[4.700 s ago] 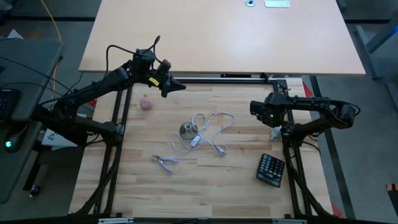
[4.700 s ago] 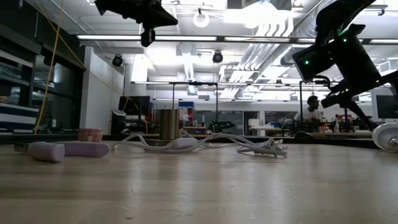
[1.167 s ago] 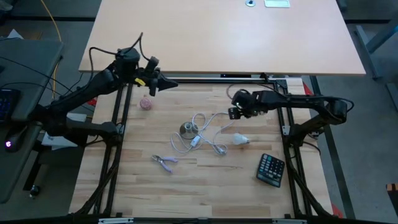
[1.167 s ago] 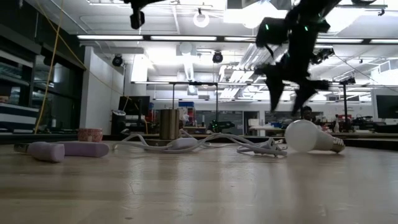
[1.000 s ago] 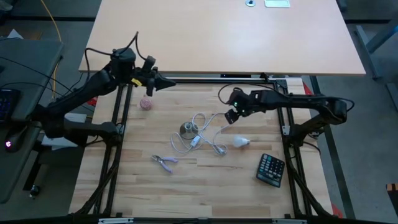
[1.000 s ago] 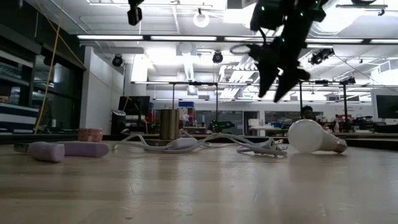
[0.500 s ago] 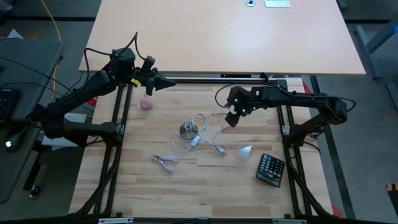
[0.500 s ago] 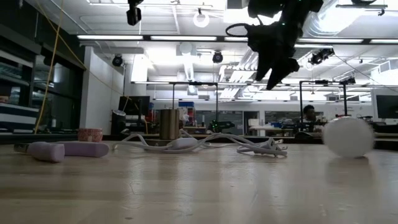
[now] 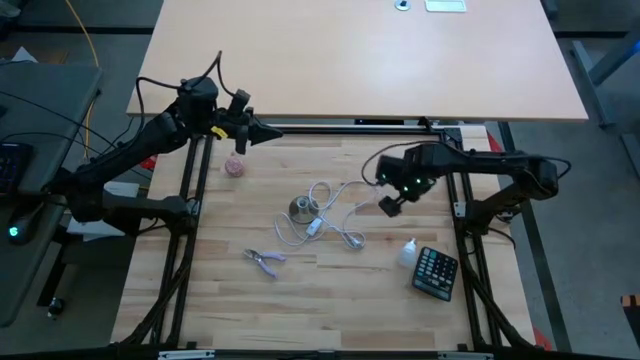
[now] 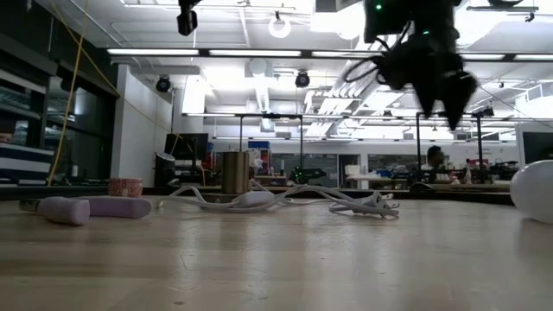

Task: Screw lightbulb
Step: Insert the lightbulb into the lamp

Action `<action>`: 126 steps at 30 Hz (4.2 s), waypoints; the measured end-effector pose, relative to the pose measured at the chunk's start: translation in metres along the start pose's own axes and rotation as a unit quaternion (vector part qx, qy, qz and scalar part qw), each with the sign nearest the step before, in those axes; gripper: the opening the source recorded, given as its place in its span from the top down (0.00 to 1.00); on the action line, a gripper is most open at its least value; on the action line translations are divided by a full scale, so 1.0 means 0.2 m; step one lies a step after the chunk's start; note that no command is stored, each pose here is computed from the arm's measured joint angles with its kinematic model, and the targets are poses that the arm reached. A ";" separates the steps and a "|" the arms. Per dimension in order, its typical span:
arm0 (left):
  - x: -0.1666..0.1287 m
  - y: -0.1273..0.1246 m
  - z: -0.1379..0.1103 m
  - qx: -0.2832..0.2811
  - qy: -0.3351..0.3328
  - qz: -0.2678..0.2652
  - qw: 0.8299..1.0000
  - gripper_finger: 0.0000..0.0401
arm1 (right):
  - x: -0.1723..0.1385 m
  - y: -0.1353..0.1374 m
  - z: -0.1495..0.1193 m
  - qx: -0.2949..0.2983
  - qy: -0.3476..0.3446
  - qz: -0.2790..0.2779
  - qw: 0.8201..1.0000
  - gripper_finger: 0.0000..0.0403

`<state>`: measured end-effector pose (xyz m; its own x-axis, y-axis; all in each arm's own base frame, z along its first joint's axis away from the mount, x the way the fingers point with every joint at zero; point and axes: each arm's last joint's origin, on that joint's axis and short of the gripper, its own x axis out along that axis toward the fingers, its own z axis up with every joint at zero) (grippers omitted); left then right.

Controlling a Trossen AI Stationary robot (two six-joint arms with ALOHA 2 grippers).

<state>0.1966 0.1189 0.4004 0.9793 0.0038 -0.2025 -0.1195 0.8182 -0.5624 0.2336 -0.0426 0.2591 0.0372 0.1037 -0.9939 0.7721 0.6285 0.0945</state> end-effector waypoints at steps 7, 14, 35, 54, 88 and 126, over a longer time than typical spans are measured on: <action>0.00 0.00 0.00 0.003 -0.002 0.000 1.000 1.00 | 0.07 0.06 -0.21 0.026 0.074 -0.089 0.993 0.03; 0.00 -0.01 0.00 -0.004 0.007 -0.018 1.000 1.00 | 0.14 0.20 -0.42 0.172 0.114 -0.077 0.975 0.03; 0.00 -0.01 0.00 0.040 0.014 -0.030 0.999 1.00 | 0.19 0.33 -0.32 -0.415 -0.020 0.023 0.909 0.03; 0.02 -0.02 -0.01 0.032 -0.001 0.012 0.999 1.00 | 0.53 0.28 -0.40 -0.601 0.071 -0.026 0.796 0.03; 0.02 -0.01 -0.01 0.060 -0.013 0.039 0.997 1.00 | 0.62 0.27 -0.36 -0.642 -0.025 -0.081 0.762 0.16; 0.12 -0.18 0.10 0.231 -0.153 -0.092 0.957 0.51 | -0.77 0.23 0.12 -0.276 -0.567 0.106 0.769 0.38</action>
<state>0.2273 0.1022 0.4319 0.9874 -0.0543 0.1487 0.0751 0.9876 -0.1378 0.2791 -0.0478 0.4154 0.8956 -0.2933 -0.3345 0.2977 0.9538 -0.0393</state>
